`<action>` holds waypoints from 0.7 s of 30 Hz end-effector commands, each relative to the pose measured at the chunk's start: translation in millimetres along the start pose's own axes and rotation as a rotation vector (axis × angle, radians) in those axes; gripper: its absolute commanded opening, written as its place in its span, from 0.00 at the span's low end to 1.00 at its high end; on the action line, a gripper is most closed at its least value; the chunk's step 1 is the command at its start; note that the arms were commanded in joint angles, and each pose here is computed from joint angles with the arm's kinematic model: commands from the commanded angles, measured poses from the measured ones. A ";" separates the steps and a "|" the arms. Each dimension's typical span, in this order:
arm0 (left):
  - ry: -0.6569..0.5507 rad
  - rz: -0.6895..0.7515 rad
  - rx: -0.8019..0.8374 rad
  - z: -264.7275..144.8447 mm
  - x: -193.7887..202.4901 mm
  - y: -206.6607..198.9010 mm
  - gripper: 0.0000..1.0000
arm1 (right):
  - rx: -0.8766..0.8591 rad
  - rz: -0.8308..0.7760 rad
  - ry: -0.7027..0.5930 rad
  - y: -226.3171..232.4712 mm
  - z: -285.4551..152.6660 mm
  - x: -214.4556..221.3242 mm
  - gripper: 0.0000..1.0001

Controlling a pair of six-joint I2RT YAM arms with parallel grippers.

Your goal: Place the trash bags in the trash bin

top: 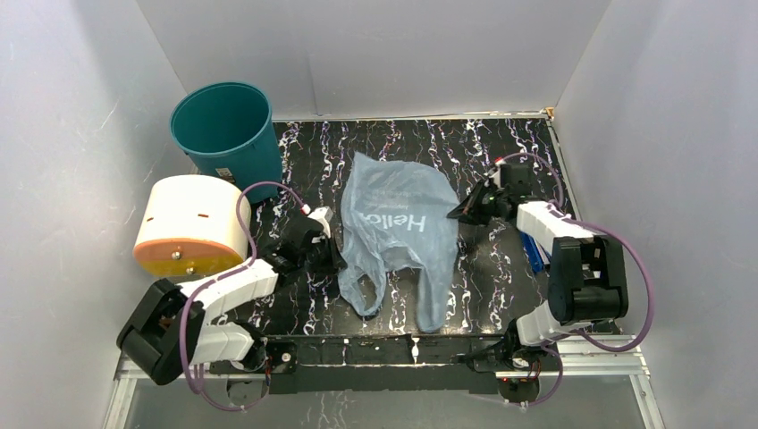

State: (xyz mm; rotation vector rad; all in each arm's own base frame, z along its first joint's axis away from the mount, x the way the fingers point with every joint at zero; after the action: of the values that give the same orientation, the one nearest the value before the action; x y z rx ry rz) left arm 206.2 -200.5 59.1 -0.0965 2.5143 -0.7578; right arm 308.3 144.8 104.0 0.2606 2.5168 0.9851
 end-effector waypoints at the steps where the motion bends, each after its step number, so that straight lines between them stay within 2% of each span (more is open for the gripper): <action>1: -0.005 0.004 -0.126 -15.5 5.0 27.9 0.02 | 0.043 -0.063 -0.084 -9.7 -22.9 -35.5 0.02; 3: 0.009 0.000 -0.140 -18.1 7.3 31.1 0.08 | 0.032 -0.065 -0.044 -13.7 -21.0 -31.8 0.03; 5: 0.005 -0.008 -0.163 -20.0 6.4 33.5 0.24 | -0.008 -0.051 -0.002 -13.7 -16.4 -23.3 0.03; 8: -0.024 -0.014 -0.197 -25.1 2.5 37.5 0.28 | -0.042 -0.028 0.039 -16.0 -11.2 -12.5 0.04; 9: -0.038 -0.018 -0.204 -27.2 1.1 38.3 0.37 | -0.028 -0.022 0.043 -19.5 -10.2 -10.6 0.04; 10: -0.051 -0.020 -0.209 -29.4 -1.1 38.4 0.52 | -0.013 -0.020 0.042 -21.9 -10.2 -9.6 0.05; 11: -0.062 -0.020 -0.206 -31.8 -4.3 36.4 0.60 | -0.007 -0.021 0.039 -22.6 -10.7 -9.4 0.06; 15: -0.101 0.003 -0.130 -42.8 -22.4 12.9 0.67 | -0.012 -0.031 0.030 -19.4 -13.5 -11.4 0.08; 19: -0.179 -0.023 0.067 -52.8 -50.7 -34.2 0.73 | -0.009 -0.043 0.034 -18.6 -14.4 -13.1 0.09; 21: -0.180 -0.066 0.153 -46.7 -57.1 -52.0 0.74 | -0.020 -0.042 0.040 -17.6 -14.3 -11.9 0.09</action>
State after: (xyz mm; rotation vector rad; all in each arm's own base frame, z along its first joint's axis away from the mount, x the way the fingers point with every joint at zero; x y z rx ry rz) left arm 207.2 -176.7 100.2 -0.1747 2.4445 -0.6714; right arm 308.7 116.6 93.3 0.2454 2.5719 0.9746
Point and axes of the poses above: each gripper's point midway between its finger pads, its own z axis out along the fingers, its own y axis along the line the jaws close on, x = y × z, the point moved 3 cm from there along -z, back along the fingers, and after that the axes turned 7 degrees about -z, right-handed, at the moved point
